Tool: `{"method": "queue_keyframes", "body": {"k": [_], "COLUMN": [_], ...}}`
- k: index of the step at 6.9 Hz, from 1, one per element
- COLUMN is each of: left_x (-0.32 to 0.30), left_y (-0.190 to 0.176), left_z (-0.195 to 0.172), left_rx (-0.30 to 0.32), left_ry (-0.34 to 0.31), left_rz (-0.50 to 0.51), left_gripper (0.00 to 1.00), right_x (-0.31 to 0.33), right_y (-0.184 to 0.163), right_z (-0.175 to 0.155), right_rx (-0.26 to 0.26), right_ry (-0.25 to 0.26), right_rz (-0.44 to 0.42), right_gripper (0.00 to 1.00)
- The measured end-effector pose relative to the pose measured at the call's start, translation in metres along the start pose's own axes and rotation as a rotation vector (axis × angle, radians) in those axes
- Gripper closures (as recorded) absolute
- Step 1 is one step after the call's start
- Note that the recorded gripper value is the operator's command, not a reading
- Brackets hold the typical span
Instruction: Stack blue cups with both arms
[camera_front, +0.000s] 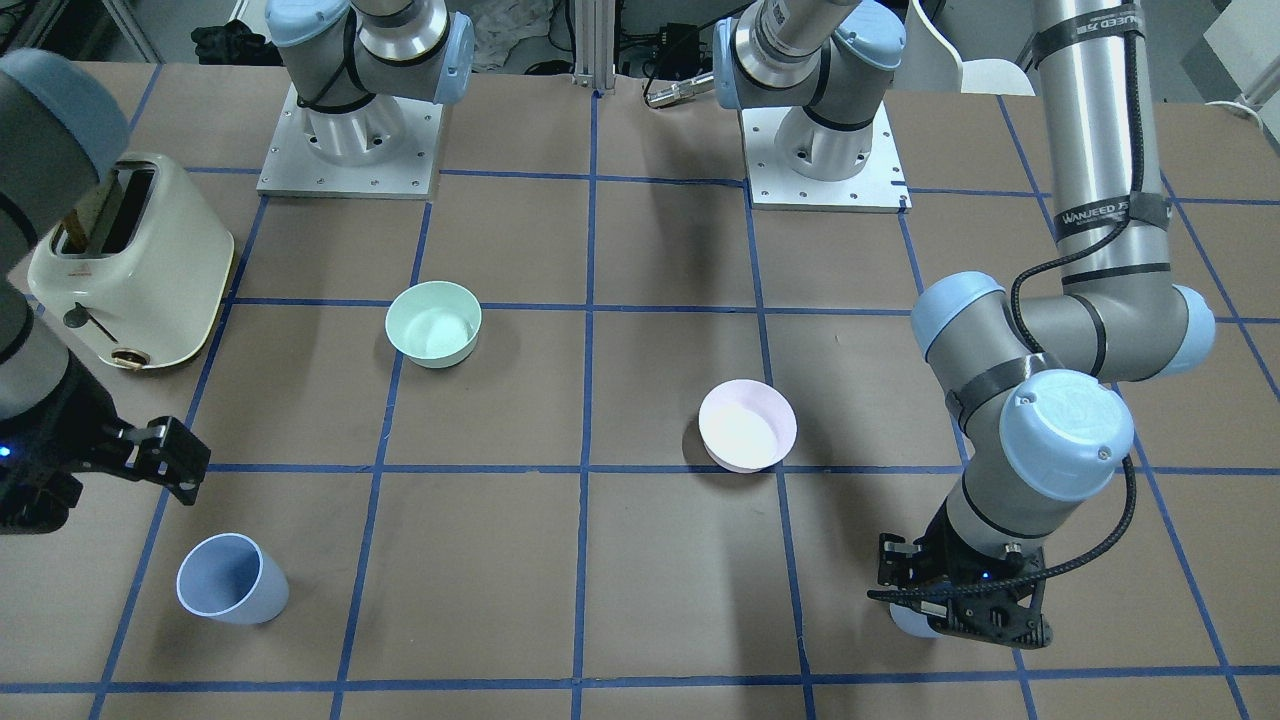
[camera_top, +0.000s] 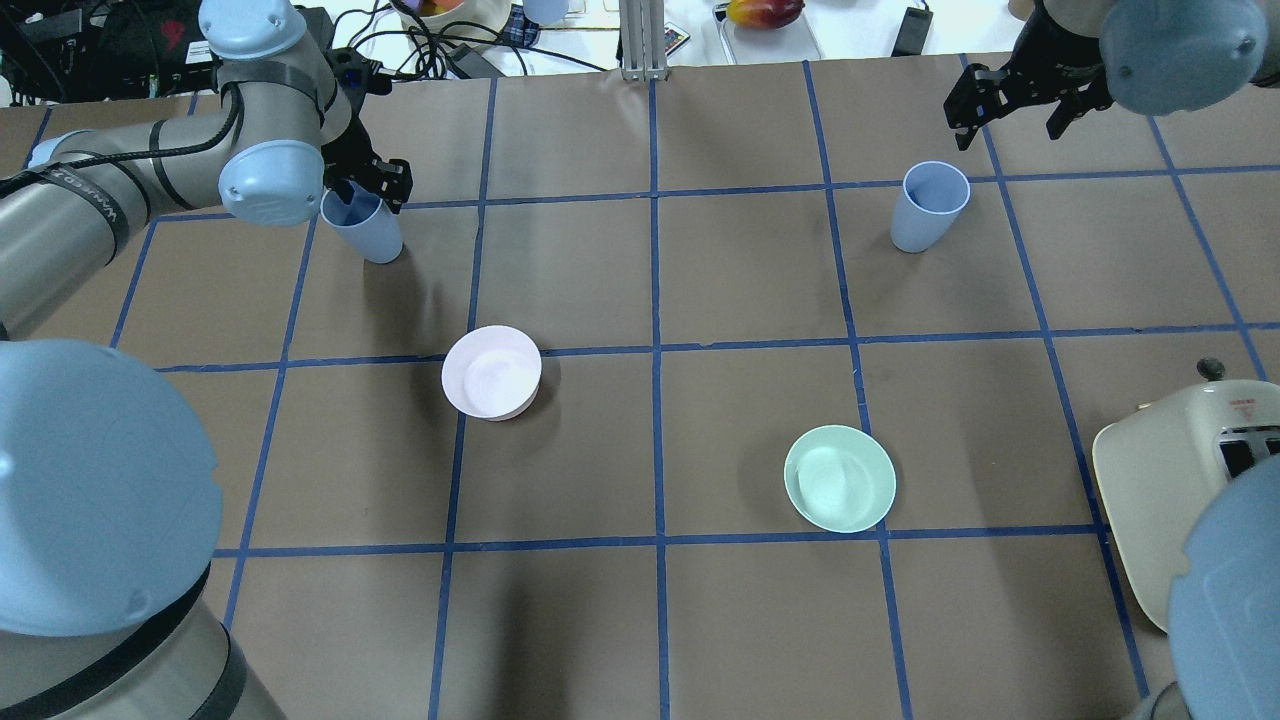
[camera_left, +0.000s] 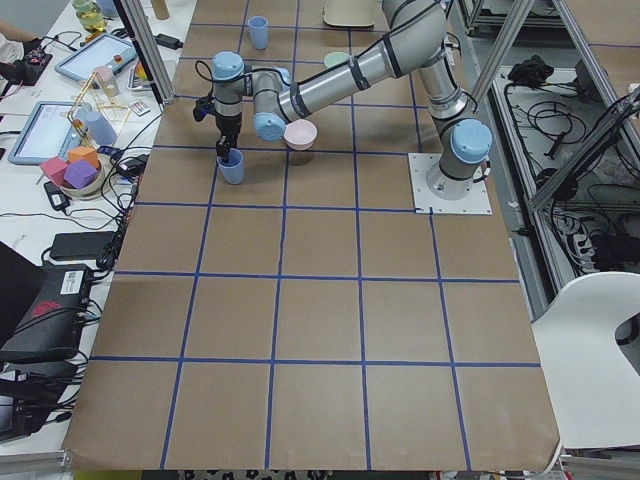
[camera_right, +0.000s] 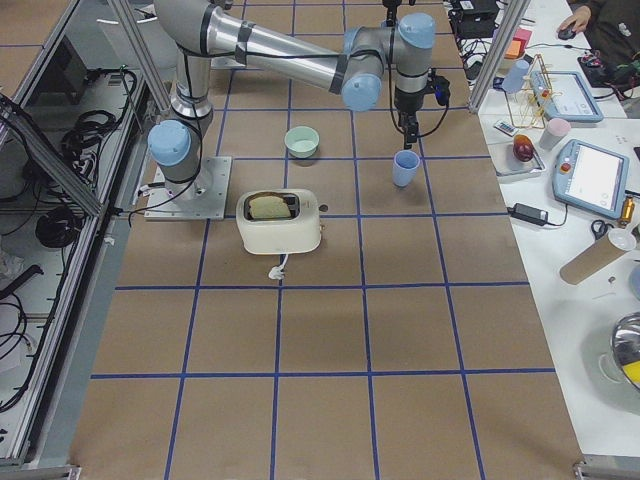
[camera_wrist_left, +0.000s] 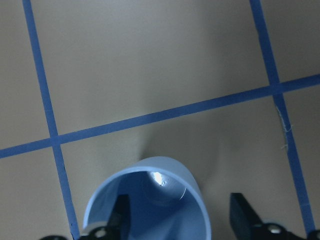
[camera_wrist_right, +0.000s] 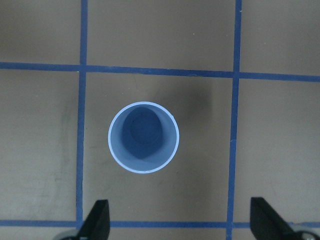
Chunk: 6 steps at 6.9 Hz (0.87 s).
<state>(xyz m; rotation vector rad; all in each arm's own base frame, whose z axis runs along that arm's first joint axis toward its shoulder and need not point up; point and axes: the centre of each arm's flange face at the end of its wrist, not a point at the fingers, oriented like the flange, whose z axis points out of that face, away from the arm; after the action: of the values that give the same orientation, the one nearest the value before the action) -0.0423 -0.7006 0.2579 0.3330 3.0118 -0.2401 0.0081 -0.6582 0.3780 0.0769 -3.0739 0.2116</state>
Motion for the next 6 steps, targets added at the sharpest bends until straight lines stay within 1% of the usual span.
{"method": "queue_keyframes", "body": {"k": [1,3,4,5,6], "left_x": [0.000,0.010,0.039,0.092,0.153], "left_y": [0.000,-0.005,-0.011,-0.020,-0.025], "left_z": [0.002,-0.006,-0.024,-0.047,-0.064], "left_rx": [-0.002,0.012,0.039,0.076,0.103], "left_ry": [0.001,0.000,0.005,0.022,0.049], "left_rz": [0.000,0.007,0.008,-0.026,-0.090], "left_gripper": [1.00,1.00,1.00,1.00,1.00], "right_x": [0.003,0.006,0.007,0.008,0.009], "right_y": [-0.009,-0.021,-0.026,-0.030,-0.033], "right_z": [0.021,0.065,0.082,0.095,0.107], "right_rx": [0.010,-0.019,-0.031,-0.043,-0.057], "right_ry": [0.003,-0.003,-0.005,-0.006,-0.001], "right_rz": [-0.001,-0.004,-0.004,-0.003,-0.002], "right_gripper": [0.00,0.00,0.00,0.00,0.00]}}
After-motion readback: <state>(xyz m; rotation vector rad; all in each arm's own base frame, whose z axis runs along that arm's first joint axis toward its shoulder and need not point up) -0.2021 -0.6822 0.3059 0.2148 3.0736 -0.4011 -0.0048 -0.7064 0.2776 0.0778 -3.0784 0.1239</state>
